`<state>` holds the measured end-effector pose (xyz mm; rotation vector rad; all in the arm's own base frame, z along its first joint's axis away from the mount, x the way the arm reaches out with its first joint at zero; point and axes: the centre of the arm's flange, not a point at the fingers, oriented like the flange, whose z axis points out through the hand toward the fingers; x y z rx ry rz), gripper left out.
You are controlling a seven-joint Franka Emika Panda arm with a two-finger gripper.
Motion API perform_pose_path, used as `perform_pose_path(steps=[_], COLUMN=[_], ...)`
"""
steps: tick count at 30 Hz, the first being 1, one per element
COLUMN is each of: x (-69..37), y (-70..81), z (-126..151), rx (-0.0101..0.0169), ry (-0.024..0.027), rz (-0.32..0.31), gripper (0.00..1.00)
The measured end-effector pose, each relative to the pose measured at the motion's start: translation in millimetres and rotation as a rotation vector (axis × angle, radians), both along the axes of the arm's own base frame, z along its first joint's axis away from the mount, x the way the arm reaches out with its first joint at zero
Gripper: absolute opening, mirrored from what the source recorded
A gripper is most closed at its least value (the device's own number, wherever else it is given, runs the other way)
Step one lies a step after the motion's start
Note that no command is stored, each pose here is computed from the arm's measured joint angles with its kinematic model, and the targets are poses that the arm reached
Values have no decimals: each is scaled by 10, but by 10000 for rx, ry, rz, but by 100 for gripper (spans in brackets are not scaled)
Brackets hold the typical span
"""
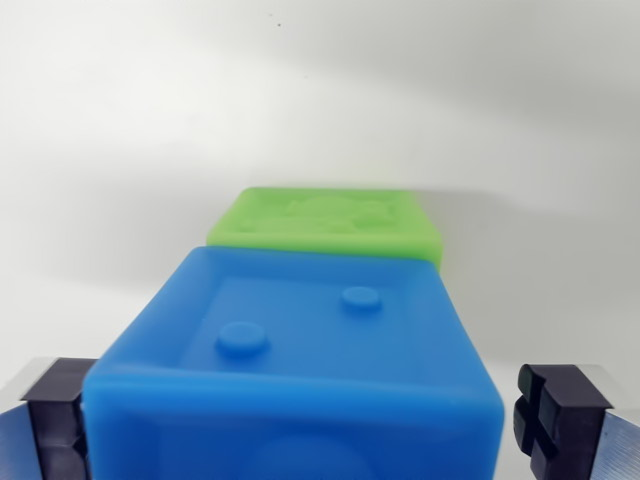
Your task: Stack cube
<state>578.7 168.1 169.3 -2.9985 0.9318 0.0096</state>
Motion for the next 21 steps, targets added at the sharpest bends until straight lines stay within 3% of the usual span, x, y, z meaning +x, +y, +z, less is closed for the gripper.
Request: perform_pose_path(steps=[12,21], x=[0,10], y=[0,0], z=[4,159], rx=[-1,-13], ry=[1,-47], rz=[0,2], gripper=[100,100])
